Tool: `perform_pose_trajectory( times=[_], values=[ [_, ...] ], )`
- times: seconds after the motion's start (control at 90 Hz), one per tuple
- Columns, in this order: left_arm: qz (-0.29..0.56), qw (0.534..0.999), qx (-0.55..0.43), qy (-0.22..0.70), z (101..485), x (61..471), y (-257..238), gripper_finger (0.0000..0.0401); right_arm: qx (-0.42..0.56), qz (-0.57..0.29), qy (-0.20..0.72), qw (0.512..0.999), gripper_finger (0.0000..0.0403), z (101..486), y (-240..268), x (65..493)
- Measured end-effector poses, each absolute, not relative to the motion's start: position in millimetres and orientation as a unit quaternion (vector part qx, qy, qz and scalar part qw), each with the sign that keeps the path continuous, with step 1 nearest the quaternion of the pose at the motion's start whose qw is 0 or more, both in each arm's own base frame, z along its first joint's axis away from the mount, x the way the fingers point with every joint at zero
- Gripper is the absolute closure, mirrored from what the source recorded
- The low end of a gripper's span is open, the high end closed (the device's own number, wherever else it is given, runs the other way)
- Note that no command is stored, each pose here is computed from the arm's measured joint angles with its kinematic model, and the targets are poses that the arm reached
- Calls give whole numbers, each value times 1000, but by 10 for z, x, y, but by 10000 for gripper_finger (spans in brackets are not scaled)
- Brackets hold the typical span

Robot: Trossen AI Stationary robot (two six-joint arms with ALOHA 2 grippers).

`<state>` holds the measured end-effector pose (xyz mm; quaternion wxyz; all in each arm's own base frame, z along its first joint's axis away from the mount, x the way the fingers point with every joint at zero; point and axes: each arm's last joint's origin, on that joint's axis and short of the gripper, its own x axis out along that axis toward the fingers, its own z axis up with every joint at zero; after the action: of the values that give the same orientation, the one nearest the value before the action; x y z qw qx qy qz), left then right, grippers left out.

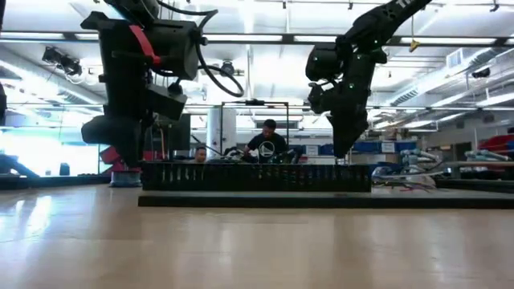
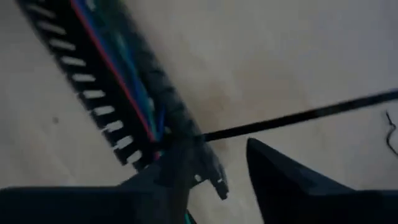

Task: Ziptie cables
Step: Put the ziptied wire cables into the black cable duct

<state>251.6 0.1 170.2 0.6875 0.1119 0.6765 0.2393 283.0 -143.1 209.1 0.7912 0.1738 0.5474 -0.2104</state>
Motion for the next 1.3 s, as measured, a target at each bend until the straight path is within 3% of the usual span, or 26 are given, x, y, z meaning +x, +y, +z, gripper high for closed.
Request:
perform_pose_trajectory(
  times=[0.2, 0.411, 0.778, 1.189, 1.3],
  values=[
    [235, 690, 115, 675, 1703, 2525, 0, 264, 226, -257, 519, 783, 207, 2100, -1442, 2852],
    [235, 690, 115, 675, 1702, 2525, 1, 264, 279, -327, 493, 757, 219, 2100, -1456, 2846],
    [234, 690, 114, 675, 1702, 2525, -1, 264, 322, -353, 467, 744, 283, 2104, -1455, 2863],
    [234, 690, 114, 675, 1703, 2525, 0, 264, 314, -346, 464, 753, 393, 2109, -1460, 2877],
    [234, 690, 114, 675, 1703, 2525, 0, 264, 307, -340, 463, 759, 399, 2113, -1443, 2896]
  ],
)
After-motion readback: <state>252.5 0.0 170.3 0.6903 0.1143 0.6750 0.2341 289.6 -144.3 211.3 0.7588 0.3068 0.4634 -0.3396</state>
